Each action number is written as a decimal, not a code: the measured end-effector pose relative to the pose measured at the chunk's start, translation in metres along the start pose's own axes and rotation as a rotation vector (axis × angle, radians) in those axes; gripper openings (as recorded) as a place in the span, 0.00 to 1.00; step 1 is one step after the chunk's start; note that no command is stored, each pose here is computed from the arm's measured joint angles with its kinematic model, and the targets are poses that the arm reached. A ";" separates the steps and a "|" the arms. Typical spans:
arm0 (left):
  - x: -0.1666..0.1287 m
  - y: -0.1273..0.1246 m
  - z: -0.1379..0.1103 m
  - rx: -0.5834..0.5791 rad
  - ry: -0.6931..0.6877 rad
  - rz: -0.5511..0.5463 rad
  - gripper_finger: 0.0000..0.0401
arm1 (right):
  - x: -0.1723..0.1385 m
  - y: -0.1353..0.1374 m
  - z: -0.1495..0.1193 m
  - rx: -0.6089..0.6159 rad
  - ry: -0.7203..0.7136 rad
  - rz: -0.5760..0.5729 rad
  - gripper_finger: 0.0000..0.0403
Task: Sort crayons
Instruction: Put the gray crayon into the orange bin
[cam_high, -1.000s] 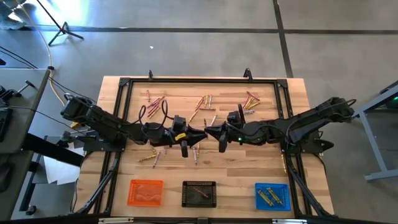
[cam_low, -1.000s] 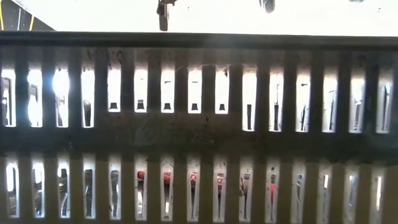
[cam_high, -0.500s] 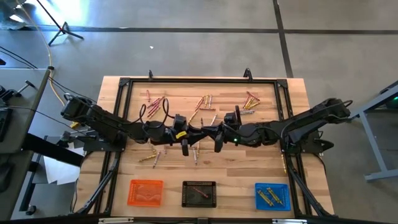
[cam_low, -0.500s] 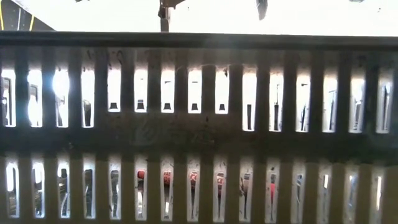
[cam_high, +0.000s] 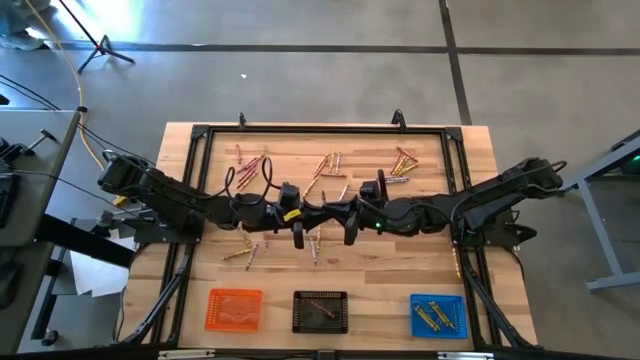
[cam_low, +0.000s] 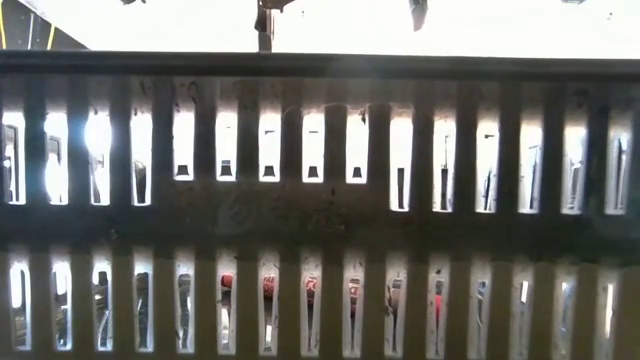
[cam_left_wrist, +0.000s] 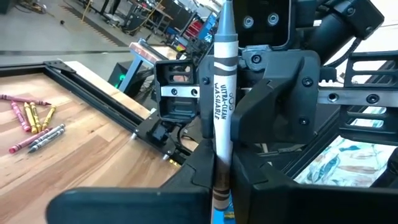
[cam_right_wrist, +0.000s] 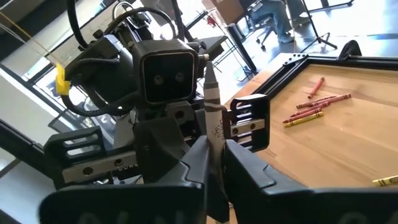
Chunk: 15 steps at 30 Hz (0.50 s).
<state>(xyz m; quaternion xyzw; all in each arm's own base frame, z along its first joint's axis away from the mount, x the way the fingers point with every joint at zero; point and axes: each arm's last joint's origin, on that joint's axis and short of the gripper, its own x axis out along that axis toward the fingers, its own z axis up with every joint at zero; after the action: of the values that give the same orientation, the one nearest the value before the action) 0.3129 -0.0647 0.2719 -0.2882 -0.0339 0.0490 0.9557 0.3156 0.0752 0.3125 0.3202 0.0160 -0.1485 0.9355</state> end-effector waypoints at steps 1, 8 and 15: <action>0.000 0.000 0.000 0.002 0.000 0.000 0.01 | 0.000 0.000 0.000 -0.012 0.001 0.000 0.12; -0.016 -0.002 0.012 0.045 0.082 0.033 0.01 | -0.010 0.000 0.008 -0.054 0.014 -0.002 0.27; -0.082 -0.014 0.006 -0.077 0.570 0.081 0.01 | -0.025 0.001 0.014 -0.003 0.166 0.108 0.28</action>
<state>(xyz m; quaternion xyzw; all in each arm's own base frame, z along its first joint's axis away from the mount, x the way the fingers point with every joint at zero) 0.2322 -0.0821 0.2819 -0.3275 0.2458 0.0026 0.9123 0.2917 0.0744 0.3274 0.3306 0.0765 -0.0707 0.9380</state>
